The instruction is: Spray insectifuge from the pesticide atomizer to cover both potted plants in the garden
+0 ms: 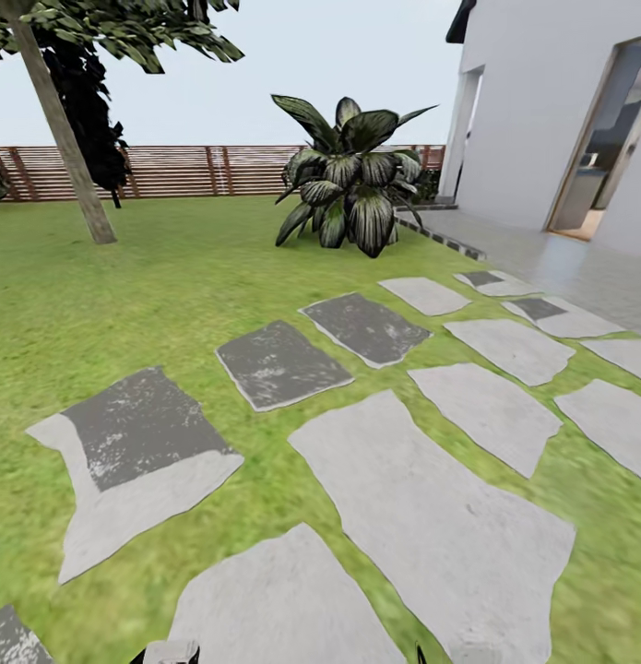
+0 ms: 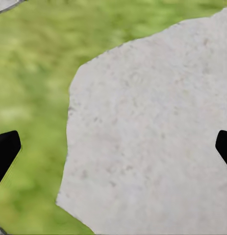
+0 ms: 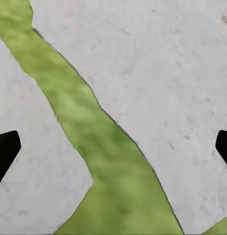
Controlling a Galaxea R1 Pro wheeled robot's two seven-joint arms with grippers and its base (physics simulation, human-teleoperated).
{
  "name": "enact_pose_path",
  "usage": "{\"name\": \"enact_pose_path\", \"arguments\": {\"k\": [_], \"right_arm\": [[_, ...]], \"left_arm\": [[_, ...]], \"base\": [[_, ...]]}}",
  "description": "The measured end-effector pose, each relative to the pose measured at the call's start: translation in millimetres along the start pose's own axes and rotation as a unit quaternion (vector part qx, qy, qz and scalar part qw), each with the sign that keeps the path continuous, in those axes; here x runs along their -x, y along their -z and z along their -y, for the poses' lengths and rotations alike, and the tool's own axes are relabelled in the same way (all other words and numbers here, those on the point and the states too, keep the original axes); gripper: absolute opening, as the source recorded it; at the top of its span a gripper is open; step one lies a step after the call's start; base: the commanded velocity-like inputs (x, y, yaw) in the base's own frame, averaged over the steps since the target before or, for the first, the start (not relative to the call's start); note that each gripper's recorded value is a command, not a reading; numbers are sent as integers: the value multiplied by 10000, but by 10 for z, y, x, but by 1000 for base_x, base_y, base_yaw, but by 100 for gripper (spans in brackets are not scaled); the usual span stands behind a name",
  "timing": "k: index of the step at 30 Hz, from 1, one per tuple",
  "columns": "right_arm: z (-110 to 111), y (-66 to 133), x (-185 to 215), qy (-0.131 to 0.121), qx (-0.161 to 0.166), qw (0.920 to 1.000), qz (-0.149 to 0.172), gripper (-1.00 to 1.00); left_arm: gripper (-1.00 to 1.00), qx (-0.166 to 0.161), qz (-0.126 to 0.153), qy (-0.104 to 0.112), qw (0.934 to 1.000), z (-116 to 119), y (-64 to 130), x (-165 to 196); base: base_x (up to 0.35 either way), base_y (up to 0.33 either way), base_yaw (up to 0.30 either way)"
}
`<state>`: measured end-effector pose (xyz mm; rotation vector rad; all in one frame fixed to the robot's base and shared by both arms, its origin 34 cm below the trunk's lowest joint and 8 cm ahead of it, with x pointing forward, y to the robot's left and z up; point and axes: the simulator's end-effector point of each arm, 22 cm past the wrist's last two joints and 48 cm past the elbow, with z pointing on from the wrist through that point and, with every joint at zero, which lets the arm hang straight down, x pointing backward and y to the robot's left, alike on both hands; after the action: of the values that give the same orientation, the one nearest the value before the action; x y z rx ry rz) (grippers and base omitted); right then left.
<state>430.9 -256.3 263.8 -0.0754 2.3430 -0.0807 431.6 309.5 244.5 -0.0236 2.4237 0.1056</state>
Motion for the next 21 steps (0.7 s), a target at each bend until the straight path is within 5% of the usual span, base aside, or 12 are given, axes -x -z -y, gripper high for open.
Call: {"name": "enact_pose_path", "arguments": {"k": [14, 21], "right_arm": [[-3, 0, 0, 0, 3, 10000, -1, 100], [-5, -1, -2, -1, 5, 10000, -3, 100]], "left_arm": [[100, -4, -6, 1, 10000, 6, 0, -3], [100, 3, 0, 2, 10000, -3, -1, -1]], "base": [[321, -55, 279], [141, -84, 279]]}}
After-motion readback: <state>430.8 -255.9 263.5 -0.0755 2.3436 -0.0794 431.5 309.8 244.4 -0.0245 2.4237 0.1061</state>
